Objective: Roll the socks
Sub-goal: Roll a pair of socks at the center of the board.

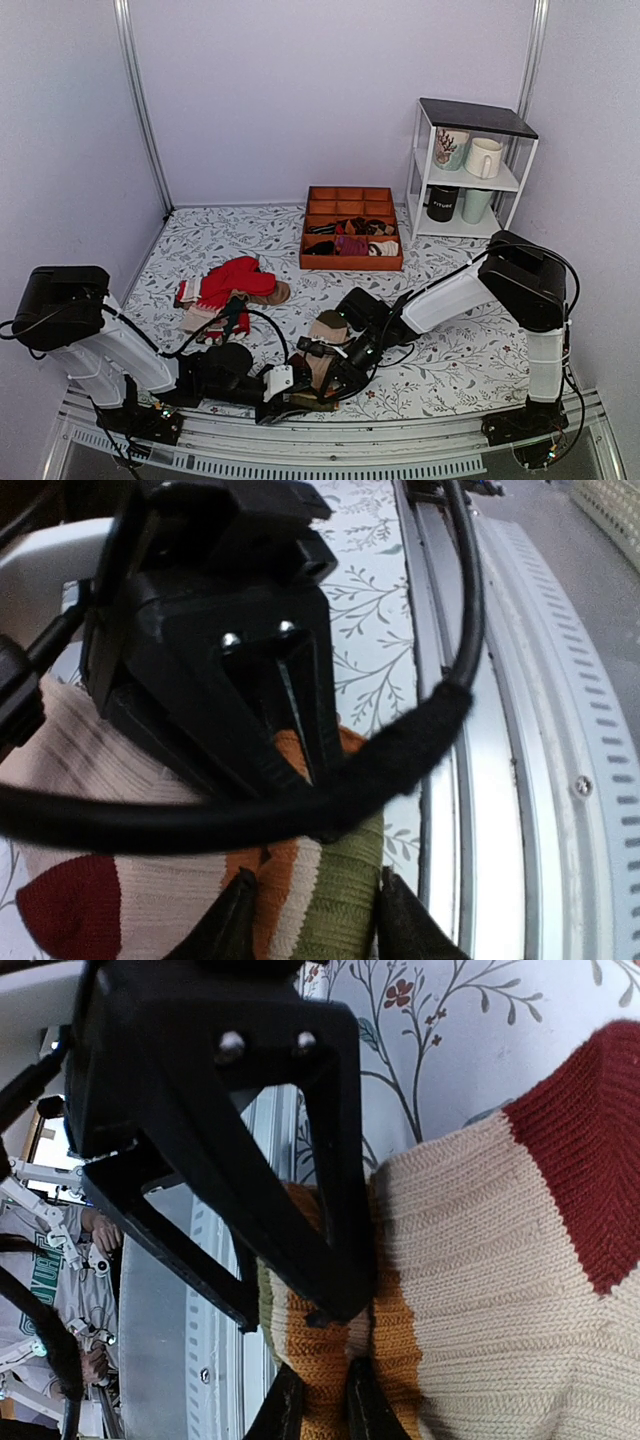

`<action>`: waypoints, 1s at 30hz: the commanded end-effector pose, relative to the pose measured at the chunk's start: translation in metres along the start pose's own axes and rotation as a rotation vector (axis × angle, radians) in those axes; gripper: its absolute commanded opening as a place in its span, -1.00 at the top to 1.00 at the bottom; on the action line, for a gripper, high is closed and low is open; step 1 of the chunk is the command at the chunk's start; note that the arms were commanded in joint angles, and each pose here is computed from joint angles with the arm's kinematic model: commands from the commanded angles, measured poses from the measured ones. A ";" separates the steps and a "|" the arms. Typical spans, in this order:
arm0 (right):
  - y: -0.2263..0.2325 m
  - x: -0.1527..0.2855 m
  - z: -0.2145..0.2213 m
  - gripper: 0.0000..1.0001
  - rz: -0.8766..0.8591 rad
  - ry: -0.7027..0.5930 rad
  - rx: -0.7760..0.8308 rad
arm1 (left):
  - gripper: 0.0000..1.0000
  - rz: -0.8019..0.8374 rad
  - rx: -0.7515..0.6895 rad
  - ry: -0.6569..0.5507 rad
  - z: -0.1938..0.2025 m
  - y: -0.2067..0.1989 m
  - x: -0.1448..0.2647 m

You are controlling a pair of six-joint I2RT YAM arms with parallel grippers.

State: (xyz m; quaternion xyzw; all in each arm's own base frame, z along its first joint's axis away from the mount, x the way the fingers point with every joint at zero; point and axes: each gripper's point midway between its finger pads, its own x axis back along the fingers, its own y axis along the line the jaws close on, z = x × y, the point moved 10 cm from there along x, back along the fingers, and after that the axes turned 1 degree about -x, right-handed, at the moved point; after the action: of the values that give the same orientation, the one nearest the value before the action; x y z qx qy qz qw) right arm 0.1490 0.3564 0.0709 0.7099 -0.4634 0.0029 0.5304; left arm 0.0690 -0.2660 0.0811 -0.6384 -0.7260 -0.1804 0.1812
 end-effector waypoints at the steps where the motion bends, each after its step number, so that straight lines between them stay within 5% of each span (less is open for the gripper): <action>1: -0.022 -0.010 0.035 0.72 0.093 0.112 -0.162 | 0.31 0.038 0.006 0.012 0.001 -0.005 -0.008; 3: -0.022 -0.010 0.035 0.72 0.090 0.111 -0.160 | 0.44 0.037 0.033 0.038 0.006 -0.005 -0.010; 6: -0.020 -0.009 0.033 0.69 0.084 0.103 -0.146 | 0.99 0.039 0.071 0.071 0.012 -0.005 -0.012; 11: 0.001 0.009 0.015 0.60 0.149 0.006 -0.023 | 1.00 -0.015 0.174 0.070 0.020 -0.004 0.003; 18: 0.073 0.061 0.011 -0.13 0.359 -0.417 0.404 | 1.00 -0.079 0.474 0.171 0.046 0.001 0.015; 24: 0.086 0.038 0.019 -0.24 0.473 -0.354 0.669 | 1.00 -0.055 0.609 0.250 0.064 -0.004 0.011; 30: 0.079 0.003 0.022 -0.27 0.538 -0.240 0.758 | 1.00 -0.047 0.709 0.229 0.076 -0.005 0.018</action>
State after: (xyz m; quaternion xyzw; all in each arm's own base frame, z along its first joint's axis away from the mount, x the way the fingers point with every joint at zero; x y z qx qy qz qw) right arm 0.0891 0.3240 0.1379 0.7227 -0.6447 0.1649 0.1868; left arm 0.0711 -0.2509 0.0666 -0.5576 -0.7560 0.0398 0.3405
